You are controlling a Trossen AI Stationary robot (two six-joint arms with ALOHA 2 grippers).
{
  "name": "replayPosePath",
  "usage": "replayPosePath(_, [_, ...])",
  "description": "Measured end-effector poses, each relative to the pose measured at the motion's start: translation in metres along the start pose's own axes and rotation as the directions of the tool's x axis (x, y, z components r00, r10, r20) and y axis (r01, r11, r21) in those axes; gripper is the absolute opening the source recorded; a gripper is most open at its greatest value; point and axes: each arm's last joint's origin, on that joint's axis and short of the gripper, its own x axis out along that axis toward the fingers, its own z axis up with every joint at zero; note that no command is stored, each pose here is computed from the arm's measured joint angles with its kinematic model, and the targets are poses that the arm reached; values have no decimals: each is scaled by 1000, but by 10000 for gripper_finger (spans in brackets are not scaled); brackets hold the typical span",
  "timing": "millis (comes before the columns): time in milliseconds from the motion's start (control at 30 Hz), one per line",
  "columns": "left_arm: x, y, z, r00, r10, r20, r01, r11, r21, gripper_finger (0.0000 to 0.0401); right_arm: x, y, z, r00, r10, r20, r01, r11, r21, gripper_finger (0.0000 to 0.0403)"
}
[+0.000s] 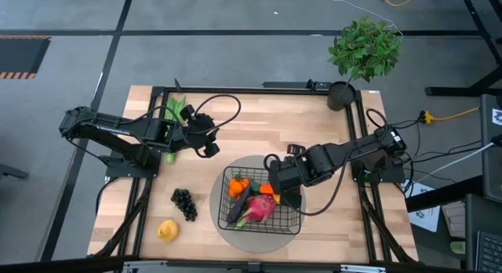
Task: Build produce basket
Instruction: Put the violet grapes into the black wire basket
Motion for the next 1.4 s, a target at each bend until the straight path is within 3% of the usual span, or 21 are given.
replayPosePath(133, [0, 0, 0, 1000, 0, 0, 0, 1000, -1, 166, 0, -4, -6, 997, -46, -56, 45, 999, -19, 184])
replayPosePath(267, [0, 0, 0, 1000, 13, 4, -12, 1000, -21, 166, -1, -10, -8, 981, -189, -36, 186, 980, -66, 175])
replayPosePath(433, [0, 1, 0, 999, 49, 14, -48, 996, -77, 166, -3, -15, -7, 971, -241, 5, 236, 945, -226, 169])
replayPosePath(567, [0, 1, -1, 999, 39, 2, -39, 996, -76, 166, -15, -35, -5, 968, -250, 31, 250, 942, -225, 164])
replayPosePath(800, [-2, 9, -11, 986, 158, -49, -162, 983, -82, 166, -73, -83, -38, 962, -222, 159, 231, 972, -40, 162])
replayPosePath(933, [-7, 17, -15, 978, 198, -65, -205, 971, -124, 166, -82, -103, -76, 935, -297, 192, 271, 951, 151, 162])
replayPosePath(1167, [-12, 23, -22, 973, 200, -114, -221, 953, -207, 166, -40, -118, -130, 906, -376, 194, 250, 846, 471, 162])
replayPosePath(1300, [-19, 35, -30, 958, 229, -174, -269, 928, -259, 166, -8, -116, -144, 914, -354, 199, 229, 854, 467, 162])
replayPosePath(1400, [-22, 53, -38, 923, 271, -273, -358, 865, -352, 166, 11, -117, -152, 916, -360, 177, 253, 861, 440, 162])
